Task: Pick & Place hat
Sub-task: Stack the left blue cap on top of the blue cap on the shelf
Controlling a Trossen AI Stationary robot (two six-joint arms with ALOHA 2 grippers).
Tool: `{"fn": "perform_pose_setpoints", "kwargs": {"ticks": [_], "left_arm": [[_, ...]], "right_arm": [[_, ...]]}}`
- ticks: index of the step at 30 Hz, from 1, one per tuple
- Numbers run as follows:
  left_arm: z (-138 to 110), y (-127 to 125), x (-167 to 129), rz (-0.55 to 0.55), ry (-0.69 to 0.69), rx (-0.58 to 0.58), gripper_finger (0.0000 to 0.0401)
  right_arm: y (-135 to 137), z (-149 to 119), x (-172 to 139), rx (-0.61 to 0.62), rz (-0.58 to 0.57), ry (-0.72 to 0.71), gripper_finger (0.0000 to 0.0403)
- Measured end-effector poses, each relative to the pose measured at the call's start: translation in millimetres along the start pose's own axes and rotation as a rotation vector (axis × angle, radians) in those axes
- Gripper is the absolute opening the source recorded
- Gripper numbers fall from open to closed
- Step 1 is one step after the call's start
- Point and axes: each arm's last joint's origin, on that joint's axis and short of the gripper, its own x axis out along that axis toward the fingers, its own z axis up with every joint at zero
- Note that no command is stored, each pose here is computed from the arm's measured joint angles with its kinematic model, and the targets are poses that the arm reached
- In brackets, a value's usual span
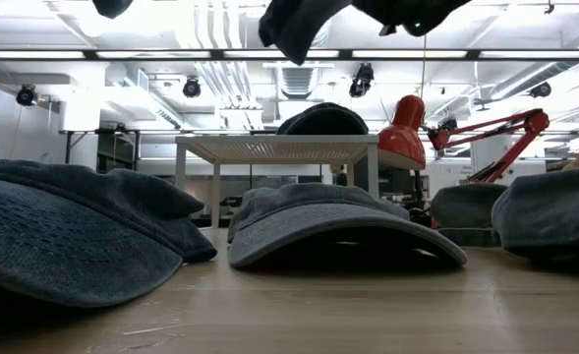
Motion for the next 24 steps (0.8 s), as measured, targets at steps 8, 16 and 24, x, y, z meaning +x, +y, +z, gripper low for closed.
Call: {"fn": "perform_pose_setpoints", "kwargs": {"ticks": [8,16,24], "left_arm": [[-0.2,-0.1,0.1,-0.002,0.002,0.025,0.0097],[-0.1,-0.1,0.1,-0.001,0.001,0.045,0.0097],[0.0,-0.1,0.0,-0.001,0.000,0.043,0.0097]], "right_arm": [[-2.9,-22.2,0.5,0.052,-0.012,0.044,0.0008],[-2.4,-45.5,-4.4,0.113,-0.010,0.134,0.0008],[-1.6,-55.8,-4.6,0.130,-0.031,0.160,0.0008]]}}
